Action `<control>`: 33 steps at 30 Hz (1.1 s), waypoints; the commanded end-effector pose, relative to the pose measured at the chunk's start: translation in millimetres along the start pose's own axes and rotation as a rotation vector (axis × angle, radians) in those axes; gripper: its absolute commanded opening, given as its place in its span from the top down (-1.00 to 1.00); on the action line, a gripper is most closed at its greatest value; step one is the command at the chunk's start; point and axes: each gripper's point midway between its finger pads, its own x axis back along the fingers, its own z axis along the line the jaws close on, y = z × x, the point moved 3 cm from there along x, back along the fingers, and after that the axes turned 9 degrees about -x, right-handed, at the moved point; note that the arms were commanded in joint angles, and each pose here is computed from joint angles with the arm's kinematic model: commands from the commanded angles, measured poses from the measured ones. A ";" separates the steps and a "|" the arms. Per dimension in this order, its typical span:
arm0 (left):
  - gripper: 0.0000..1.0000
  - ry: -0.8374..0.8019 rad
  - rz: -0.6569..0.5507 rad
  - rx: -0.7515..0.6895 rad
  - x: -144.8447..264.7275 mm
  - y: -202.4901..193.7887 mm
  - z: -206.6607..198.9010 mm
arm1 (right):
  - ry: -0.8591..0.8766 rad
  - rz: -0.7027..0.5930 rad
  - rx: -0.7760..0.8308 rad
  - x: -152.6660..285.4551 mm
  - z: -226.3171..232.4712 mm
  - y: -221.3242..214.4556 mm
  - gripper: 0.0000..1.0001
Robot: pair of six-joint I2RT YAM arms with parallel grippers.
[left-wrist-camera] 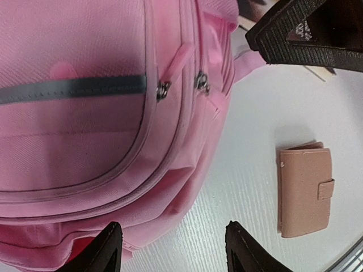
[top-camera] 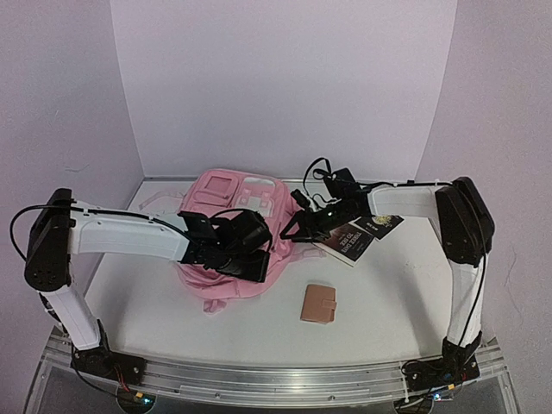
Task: Pack the student bag
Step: Unzip the student bag at the center of the board.
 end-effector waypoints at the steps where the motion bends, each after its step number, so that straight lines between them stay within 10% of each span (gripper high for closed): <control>1: -0.24 0.040 0.087 0.064 -16.9 -20.7 10.2 | 0.009 0.052 -0.014 -25.1 -7.8 -2.7 -0.27; 17: 0.17 0.208 -0.013 0.350 -6.2 -26.9 148.9 | 0.089 0.213 0.026 -108.0 39.3 -64.6 -0.23; 33: -0.04 0.062 -0.163 0.188 14.1 11.9 19.8 | -0.006 -0.059 -0.004 -27.0 30.1 10.7 -0.26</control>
